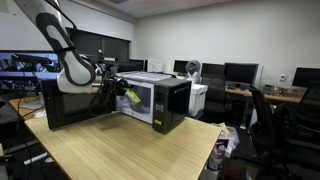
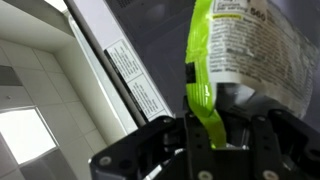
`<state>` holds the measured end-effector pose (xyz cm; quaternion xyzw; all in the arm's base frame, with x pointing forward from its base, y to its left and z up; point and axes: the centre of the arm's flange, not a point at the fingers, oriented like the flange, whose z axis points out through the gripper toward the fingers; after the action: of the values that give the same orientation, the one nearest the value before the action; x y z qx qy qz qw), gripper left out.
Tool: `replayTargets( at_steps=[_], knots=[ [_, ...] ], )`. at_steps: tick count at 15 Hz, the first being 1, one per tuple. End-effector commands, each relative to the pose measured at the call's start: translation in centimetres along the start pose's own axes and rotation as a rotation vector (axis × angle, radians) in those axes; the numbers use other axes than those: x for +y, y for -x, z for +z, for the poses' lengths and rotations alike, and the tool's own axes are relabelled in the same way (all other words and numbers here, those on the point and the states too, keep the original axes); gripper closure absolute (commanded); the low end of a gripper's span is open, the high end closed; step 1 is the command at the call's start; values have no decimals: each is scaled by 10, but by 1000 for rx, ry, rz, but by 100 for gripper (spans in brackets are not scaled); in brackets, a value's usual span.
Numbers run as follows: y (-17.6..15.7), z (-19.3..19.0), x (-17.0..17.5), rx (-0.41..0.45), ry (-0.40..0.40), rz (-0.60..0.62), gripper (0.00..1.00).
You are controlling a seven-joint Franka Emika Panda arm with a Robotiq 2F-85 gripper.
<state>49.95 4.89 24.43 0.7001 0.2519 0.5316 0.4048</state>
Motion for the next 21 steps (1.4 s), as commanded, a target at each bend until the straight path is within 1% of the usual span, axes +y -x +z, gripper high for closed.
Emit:
replayTargets(
  at_steps=[1, 7, 15, 21],
  knots=[
    [66, 24, 15, 28, 10, 1, 98],
    [78, 33, 3, 48, 68, -24, 98],
    [104, 53, -4, 12, 118, -1, 98],
    [121, 75, 0, -14, 158, 46, 98]
  ],
)
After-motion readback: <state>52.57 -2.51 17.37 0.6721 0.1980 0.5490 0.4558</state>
